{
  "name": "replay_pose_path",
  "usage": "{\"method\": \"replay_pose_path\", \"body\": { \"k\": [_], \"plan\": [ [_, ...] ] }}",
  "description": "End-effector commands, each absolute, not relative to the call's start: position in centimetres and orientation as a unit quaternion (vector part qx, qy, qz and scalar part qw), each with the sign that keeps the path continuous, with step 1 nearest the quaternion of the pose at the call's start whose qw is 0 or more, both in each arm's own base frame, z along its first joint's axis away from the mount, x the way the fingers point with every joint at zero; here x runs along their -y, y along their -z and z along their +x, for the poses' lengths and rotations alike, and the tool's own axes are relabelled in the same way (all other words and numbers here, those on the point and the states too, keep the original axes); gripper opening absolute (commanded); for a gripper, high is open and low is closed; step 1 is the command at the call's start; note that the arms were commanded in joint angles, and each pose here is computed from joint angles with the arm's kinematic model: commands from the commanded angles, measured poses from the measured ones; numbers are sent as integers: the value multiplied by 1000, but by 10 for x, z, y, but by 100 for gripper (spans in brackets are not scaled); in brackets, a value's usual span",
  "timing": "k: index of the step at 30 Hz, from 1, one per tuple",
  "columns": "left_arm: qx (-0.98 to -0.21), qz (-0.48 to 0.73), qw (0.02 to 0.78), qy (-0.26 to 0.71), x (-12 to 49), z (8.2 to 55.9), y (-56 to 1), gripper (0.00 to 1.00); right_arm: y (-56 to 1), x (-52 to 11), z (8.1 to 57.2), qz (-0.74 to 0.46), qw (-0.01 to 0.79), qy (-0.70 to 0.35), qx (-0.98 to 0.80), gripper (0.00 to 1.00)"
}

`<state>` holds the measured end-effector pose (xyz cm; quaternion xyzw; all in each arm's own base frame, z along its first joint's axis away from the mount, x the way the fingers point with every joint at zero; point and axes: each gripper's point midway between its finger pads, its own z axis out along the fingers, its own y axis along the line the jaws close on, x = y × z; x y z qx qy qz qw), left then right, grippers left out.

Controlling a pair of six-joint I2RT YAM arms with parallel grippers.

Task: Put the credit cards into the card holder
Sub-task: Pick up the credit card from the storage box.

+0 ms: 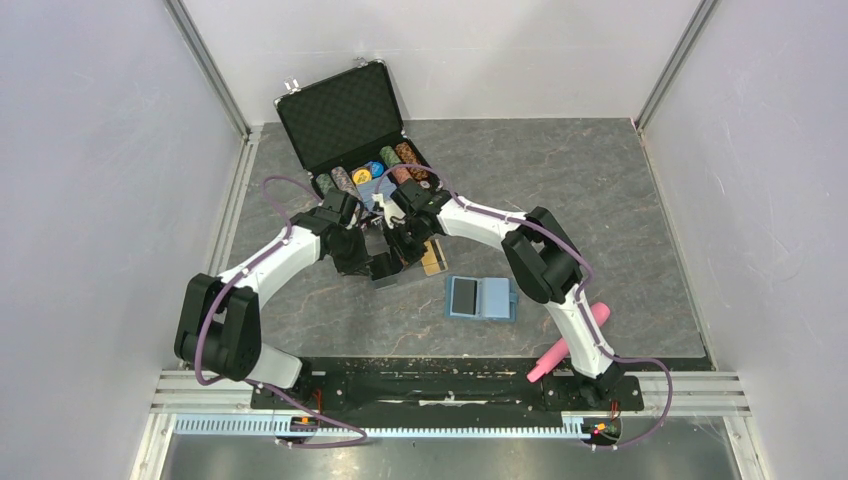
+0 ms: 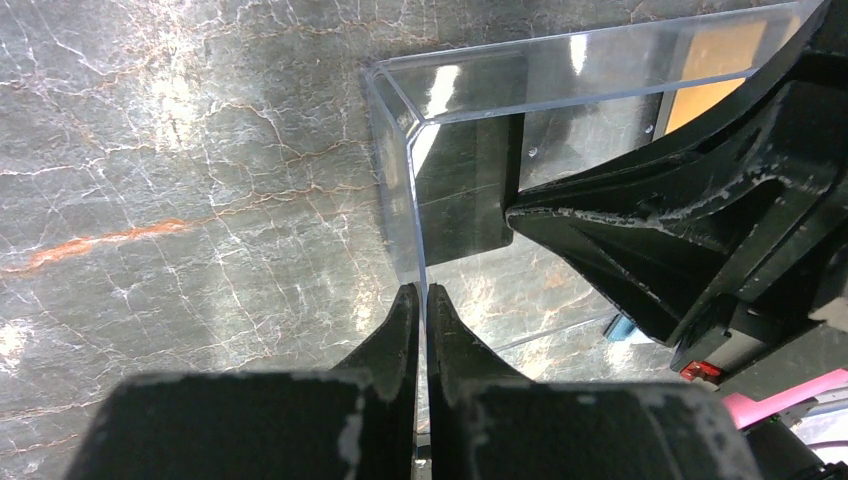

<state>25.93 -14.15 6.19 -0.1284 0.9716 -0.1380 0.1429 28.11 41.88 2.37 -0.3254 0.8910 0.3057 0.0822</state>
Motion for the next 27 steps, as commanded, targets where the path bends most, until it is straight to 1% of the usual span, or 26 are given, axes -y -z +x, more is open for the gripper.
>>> {"method": "replay_pose_path", "body": {
  "k": [1, 13, 22, 27],
  "plan": [
    [-979, -114, 88, 145, 157, 238, -36, 2, -24, -432, 278, -335, 76, -329, -880, 0],
    [-981, -107, 82, 142, 159, 237, -32, 2, -72, -445, 284, -332, 111, -358, -865, 0],
    [-981, -106, 81, 142, 160, 237, -30, 2, -91, -455, 281, -327, 119, -391, -852, 0],
    [-981, -105, 80, 141, 160, 236, -30, 2, -99, -460, 278, -318, 118, -416, -844, 2]
  ]
}}
